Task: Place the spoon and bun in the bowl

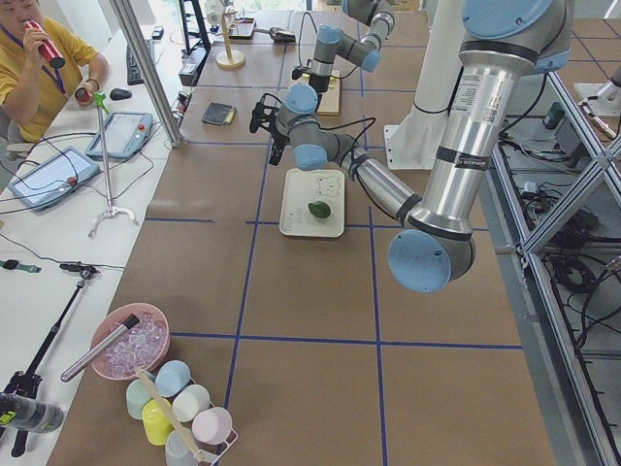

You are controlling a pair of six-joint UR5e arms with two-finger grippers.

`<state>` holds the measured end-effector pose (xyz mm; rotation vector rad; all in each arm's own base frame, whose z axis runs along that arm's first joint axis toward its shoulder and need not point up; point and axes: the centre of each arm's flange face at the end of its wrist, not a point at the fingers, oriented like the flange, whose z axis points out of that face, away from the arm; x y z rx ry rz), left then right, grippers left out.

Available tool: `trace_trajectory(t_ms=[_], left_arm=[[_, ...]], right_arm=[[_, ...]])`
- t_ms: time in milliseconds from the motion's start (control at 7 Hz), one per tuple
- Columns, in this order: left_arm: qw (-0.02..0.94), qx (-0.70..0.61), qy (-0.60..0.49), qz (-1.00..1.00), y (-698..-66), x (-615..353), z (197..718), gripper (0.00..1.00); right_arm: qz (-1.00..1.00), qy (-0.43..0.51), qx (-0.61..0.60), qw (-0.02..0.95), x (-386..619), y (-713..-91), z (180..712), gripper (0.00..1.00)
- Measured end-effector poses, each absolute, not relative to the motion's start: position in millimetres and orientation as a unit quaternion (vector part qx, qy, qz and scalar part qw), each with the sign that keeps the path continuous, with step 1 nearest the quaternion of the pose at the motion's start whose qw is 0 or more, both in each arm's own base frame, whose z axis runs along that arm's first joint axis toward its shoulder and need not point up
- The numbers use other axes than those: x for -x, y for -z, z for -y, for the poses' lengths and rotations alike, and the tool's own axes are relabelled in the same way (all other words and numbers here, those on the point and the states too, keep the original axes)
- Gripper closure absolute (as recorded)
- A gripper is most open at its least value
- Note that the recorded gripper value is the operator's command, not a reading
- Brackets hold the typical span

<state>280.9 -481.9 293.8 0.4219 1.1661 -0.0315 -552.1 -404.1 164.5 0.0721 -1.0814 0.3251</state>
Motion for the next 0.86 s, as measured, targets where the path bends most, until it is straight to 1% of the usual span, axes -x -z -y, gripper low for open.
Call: trace_trajectory(t_ms=[143, 571, 857], left_arm=[[0.815, -0.197, 0.015, -0.545, -295.6, -281.5, 482.7, 0.05], [0.821, -0.199, 0.007, -0.536, -305.0, -285.1, 487.3, 0.05], [0.833, -0.207, -0.018, -0.514, -328.2, -284.7, 492.4, 0.05]], right_arm=[[0.51, -0.156, -0.036, 0.845, 559.7, -163.1, 406.8, 0.0], [0.5, -0.161, -0.04, 0.85, 565.9, -171.4, 411.5, 0.0], [0.499, -0.166, -0.043, 0.85, 553.4, -179.4, 417.8, 0.0]])
